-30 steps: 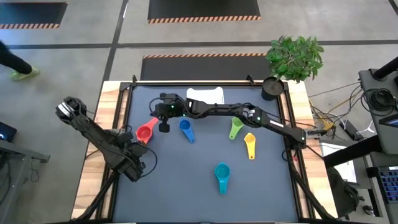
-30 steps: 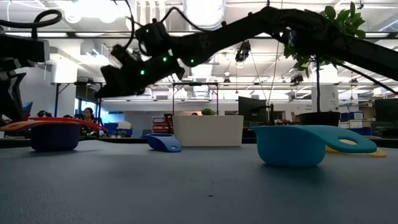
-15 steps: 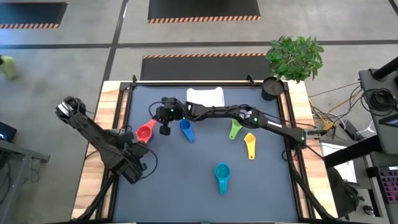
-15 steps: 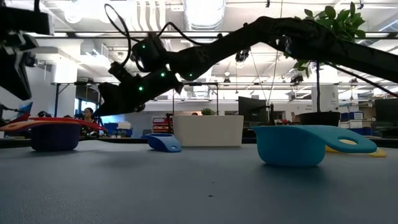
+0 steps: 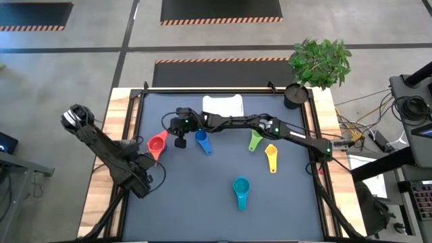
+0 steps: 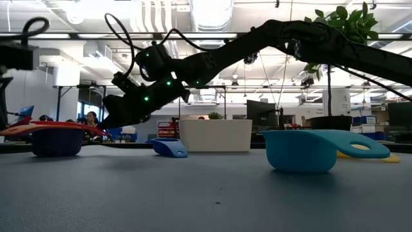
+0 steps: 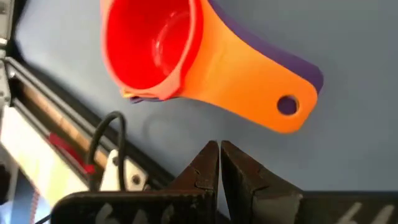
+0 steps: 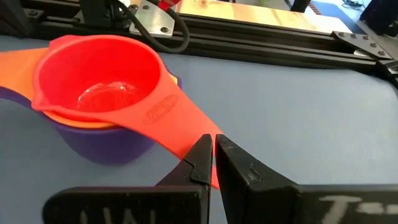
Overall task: Nest measuring cups in basket
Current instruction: Stack the red measuring cup on top of the orange measuring cup
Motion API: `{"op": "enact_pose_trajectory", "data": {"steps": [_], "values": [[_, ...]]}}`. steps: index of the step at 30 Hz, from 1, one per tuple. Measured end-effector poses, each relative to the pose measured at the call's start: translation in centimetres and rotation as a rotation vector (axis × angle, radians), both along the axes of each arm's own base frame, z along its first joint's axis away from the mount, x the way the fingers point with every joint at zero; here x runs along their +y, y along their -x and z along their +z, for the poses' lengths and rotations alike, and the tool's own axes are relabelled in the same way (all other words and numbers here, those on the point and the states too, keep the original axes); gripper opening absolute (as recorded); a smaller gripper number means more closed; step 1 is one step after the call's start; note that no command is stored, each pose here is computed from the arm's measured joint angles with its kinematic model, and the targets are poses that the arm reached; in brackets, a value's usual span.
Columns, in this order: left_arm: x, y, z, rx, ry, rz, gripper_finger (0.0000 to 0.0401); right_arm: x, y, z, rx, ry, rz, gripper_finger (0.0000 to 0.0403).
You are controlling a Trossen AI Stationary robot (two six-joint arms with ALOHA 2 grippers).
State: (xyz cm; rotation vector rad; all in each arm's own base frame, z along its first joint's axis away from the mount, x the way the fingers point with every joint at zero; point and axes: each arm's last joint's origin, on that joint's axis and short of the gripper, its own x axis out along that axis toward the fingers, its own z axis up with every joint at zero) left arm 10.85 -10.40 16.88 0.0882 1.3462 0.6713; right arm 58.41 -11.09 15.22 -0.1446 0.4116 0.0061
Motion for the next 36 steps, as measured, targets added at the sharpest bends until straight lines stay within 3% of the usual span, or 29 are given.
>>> {"op": "enact_pose_trajectory", "data": {"steps": [7,13,18,27,31,36], "values": [[0.2,0.0,-1.1,-0.062,-0.012,-0.015,0.0,-0.3,-0.1,0.5,-0.015,0.014,-0.005,0.0009],[0.4,-0.1,-1.7,-0.119,-0.017,-0.008,0.0,-1.3,-0.1,2.0,-0.076,0.1,-0.095,0.0009],[0.3,-0.2,-2.1,-0.154,0.003,-0.008,0.0,-1.9,0.0,1.3,-0.061,0.054,-0.11,0.0009],[0.1,-0.5,-2.2,-0.241,0.001,0.004,0.0,-0.7,-0.3,-0.4,-0.033,-0.048,0.0,0.0009],[0.1,-0.5,-2.2,-0.247,0.003,0.016,0.0,0.6,-0.6,-0.6,-0.029,-0.007,0.034,0.0009],[0.1,-0.5,-2.2,-0.249,0.003,0.021,0.0,0.9,-0.8,-0.4,-0.034,0.068,-0.032,0.0009]]}}
